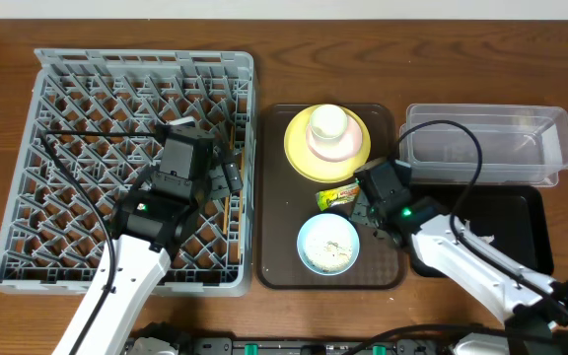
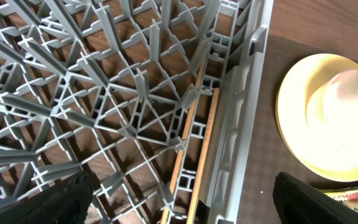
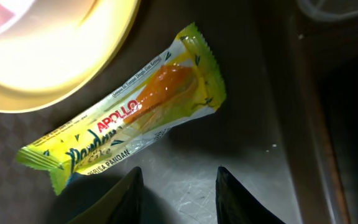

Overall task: Sort waste into correct bins and load items into the dishwasher
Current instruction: 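Move the right gripper back to the yellow snack wrapper, then close the right gripper on the yellow snack wrapper and lift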

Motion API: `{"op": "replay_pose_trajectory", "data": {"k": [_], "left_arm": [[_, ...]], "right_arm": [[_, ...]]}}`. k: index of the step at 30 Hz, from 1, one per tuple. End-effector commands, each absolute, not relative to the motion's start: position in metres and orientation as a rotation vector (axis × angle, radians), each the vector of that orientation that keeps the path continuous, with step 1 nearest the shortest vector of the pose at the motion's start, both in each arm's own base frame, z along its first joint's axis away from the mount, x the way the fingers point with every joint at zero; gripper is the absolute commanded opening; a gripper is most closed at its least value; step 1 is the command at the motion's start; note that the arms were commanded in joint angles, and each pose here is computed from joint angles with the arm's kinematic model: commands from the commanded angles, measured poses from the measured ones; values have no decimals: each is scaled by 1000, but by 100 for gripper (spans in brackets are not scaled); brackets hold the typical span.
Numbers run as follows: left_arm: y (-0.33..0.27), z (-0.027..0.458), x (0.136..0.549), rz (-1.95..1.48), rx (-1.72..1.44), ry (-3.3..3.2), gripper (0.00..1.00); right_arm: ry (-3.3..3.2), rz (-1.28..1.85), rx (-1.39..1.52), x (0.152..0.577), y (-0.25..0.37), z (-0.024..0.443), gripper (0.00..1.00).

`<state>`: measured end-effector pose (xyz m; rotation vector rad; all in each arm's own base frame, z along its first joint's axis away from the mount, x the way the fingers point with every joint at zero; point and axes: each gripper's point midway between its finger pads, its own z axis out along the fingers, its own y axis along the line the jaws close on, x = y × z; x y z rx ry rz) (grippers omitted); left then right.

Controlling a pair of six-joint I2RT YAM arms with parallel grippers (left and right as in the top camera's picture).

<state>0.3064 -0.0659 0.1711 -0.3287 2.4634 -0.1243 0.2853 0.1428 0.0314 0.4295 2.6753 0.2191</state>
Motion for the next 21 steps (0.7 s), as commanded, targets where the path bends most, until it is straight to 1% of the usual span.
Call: {"op": "replay_pose_trajectory", "data": {"k": [1,8,15,21], "left_arm": [[-66,178,308,-135,-335,2448,93],[-66,178,308,-135,-335,2448,94],[-66,178,308,-135,-335,2448,93],[-66,178,308,-135,-335,2448,93]], "right_arm": [[2675,216,423,285,148,24,37],[2646,266,361,290,169,23,39],[2674,232,370,287,168,11,44],[2663,243,379,290,170,9,45]]}}
